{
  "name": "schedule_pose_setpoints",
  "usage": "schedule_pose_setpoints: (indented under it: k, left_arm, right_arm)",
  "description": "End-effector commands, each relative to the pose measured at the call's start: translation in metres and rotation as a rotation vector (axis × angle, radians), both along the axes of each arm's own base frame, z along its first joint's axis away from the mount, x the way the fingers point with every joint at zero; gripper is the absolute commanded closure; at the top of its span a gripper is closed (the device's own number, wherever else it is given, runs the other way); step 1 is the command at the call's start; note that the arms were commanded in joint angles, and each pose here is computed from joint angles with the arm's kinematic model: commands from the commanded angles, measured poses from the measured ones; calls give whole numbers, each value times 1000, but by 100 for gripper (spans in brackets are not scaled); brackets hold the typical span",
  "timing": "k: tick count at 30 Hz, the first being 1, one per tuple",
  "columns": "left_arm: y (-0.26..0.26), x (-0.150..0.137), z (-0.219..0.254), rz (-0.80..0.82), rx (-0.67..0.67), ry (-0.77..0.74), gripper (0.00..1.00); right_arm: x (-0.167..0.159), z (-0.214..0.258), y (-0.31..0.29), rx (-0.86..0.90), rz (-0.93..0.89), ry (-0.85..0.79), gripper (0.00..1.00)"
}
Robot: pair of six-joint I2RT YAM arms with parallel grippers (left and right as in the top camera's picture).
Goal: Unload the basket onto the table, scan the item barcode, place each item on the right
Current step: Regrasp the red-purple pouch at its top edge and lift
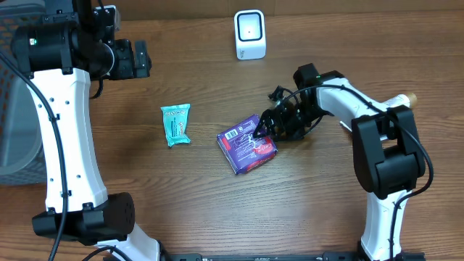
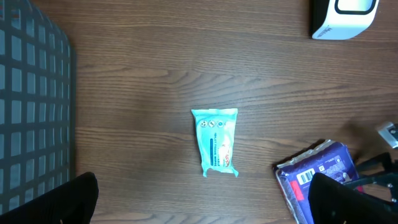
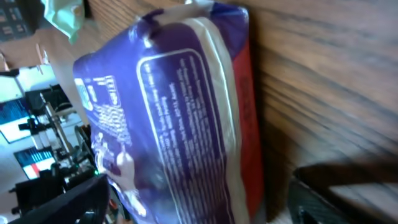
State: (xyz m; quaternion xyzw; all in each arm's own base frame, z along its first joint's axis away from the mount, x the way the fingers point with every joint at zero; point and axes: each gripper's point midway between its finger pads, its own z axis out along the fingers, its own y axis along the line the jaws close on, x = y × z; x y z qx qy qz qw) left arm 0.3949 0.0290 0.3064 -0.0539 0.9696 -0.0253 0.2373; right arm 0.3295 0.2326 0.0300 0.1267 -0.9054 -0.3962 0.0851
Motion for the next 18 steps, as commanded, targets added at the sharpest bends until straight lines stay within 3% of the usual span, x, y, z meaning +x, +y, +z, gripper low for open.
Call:
schedule_pose_setpoints:
  k: [1,2,7,9,11,18]
  left_arm:
    - [-2,2,-2,0,-2,4,0]
    - [-2,2,-2,0,-2,3,0]
    - [-2,2,-2,0,-2,3,0]
    - [-2,2,-2,0,-2,3,0]
    - [-2,2,-2,0,-2,3,0]
    - [-2,2,-2,0,-2,3,0]
  right_arm:
    - [-12,-9,8,14,-10,54,15]
    - [-12,-11,8,9,-25,64,19]
    - [-9,-13,8,-3,-70,91,57]
    - [-7,-13,9,-1,-74,88,67]
    - [-6,-13,9,2,-74,80,74]
    - [5,-1,11,29,-84,56,78]
